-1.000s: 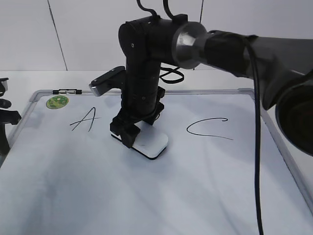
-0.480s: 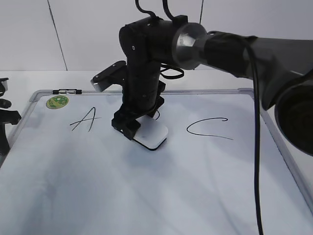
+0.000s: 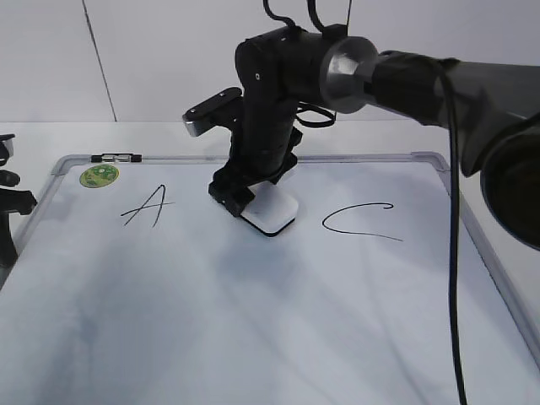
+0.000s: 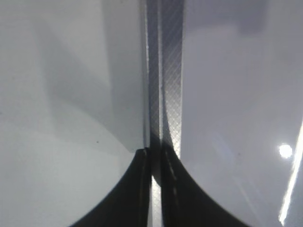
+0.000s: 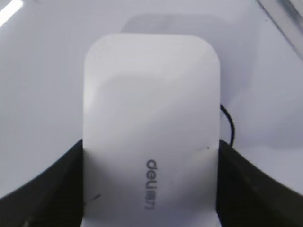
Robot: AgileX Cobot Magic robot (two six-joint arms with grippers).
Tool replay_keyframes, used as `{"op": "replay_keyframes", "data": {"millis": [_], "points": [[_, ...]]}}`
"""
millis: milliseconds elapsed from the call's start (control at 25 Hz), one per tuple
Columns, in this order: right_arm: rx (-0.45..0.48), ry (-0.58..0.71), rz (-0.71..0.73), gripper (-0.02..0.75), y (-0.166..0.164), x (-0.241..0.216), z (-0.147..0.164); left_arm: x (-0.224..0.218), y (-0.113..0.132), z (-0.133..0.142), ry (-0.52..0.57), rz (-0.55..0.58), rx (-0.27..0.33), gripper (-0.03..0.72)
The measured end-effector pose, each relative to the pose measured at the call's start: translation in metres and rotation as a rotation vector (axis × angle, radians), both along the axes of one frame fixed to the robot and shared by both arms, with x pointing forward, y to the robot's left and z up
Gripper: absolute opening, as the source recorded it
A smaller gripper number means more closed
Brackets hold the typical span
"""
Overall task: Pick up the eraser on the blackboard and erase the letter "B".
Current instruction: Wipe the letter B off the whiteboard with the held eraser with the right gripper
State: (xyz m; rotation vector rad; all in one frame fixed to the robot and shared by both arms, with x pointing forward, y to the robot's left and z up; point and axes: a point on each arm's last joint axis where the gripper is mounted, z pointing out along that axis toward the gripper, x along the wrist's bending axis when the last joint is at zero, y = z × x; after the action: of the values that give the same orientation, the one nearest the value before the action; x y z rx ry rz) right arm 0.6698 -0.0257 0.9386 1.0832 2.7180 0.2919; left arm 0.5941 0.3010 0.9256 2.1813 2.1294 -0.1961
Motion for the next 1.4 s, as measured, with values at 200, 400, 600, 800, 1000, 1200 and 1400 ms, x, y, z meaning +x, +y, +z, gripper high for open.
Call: {"op": "replay_keyframes", "data": {"millis": [200,400,600,800,1000,1200,1400], "points": [[0.029,-0.037,-0.049,0.524,-0.013,0.013,0.000,0.000,0.000,0.000,0.000,0.001,-0.001,0.016],[0.045,-0.076,-0.084,0.524,-0.024,0.024,0.000,0.000,0.000,0.000,0.000,0.004,-0.005,0.016],[0.053,-0.107,-0.137,0.524,-0.038,0.035,0.000,0.000,-0.001,0.000,0.002,0.005,-0.007,0.016],[0.056,-0.105,-0.151,0.524,-0.040,0.036,-0.001,0.000,-0.001,0.000,0.002,0.006,-0.009,0.016],[0.071,-0.084,-0.139,0.524,-0.038,0.034,-0.002,0.000,-0.001,0.000,0.002,0.006,-0.009,0.016],[0.052,-0.057,-0.112,0.524,-0.030,0.027,-0.003,0.000,-0.001,0.000,0.005,0.005,-0.010,0.016],[0.050,0.010,-0.090,0.524,-0.017,0.015,-0.001,-0.001,-0.001,0.000,0.008,0.005,-0.010,0.016]]}}
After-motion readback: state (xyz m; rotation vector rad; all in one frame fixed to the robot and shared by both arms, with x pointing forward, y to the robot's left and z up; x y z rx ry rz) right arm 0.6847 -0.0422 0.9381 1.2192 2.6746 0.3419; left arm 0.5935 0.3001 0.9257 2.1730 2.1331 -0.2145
